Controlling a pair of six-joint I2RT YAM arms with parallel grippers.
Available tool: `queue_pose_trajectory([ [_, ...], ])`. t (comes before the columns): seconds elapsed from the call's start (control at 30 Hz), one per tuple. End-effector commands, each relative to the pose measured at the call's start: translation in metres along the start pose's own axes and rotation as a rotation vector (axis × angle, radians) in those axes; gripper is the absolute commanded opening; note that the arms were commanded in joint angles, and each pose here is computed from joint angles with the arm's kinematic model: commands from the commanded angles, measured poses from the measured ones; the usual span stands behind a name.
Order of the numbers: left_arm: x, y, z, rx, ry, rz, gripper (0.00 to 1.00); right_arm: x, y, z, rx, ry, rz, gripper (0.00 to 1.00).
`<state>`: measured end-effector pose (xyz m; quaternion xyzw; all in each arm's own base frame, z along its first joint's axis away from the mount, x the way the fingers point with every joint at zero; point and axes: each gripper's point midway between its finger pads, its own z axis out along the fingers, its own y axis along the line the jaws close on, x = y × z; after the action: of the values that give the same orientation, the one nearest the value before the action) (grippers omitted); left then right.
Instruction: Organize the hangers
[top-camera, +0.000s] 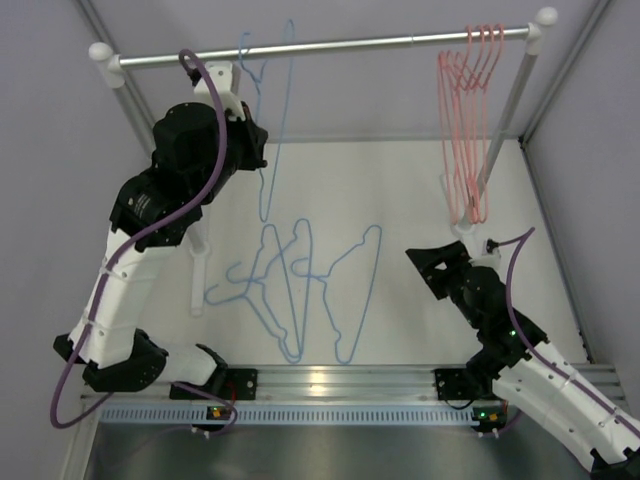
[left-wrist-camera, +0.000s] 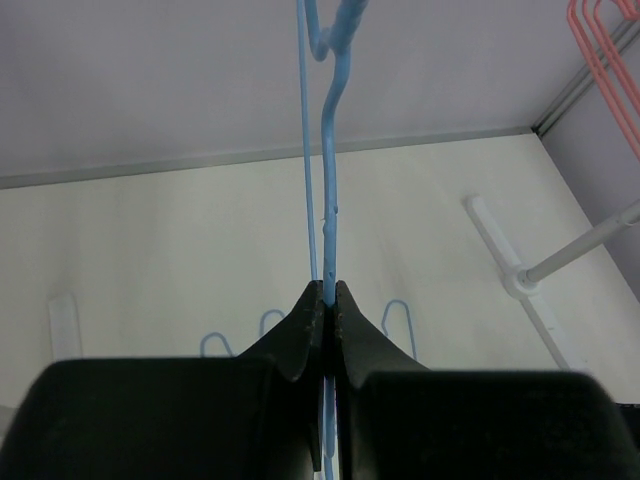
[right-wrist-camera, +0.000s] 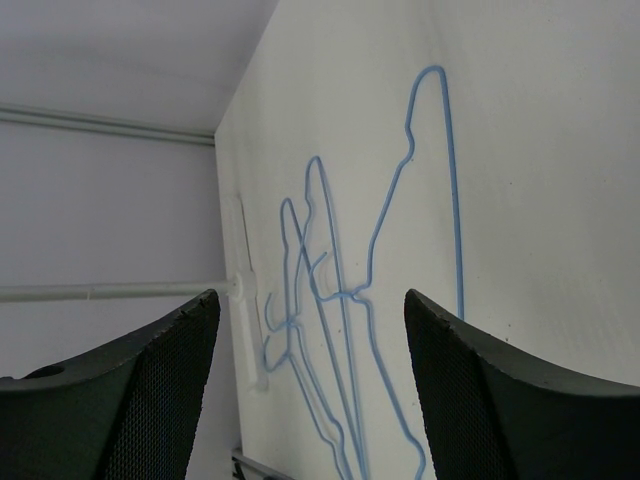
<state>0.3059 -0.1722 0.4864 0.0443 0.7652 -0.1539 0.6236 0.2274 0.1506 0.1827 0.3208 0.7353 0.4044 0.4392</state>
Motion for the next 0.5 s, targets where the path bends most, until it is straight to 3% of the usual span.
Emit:
queue_pose_trajectory([
  [0.0, -0.010, 0.004, 0.004, 0.030, -0.007, -0.049, 0.00, -0.005, 0.019, -0.005, -0.033, -0.004, -0.010, 0.72],
  [0.47, -0.011, 0.053, 0.016, -0.029, 0.018, -0.134, 0.00, -0.006, 0.021, -0.007, -0.045, -0.003, -0.008, 0.72],
])
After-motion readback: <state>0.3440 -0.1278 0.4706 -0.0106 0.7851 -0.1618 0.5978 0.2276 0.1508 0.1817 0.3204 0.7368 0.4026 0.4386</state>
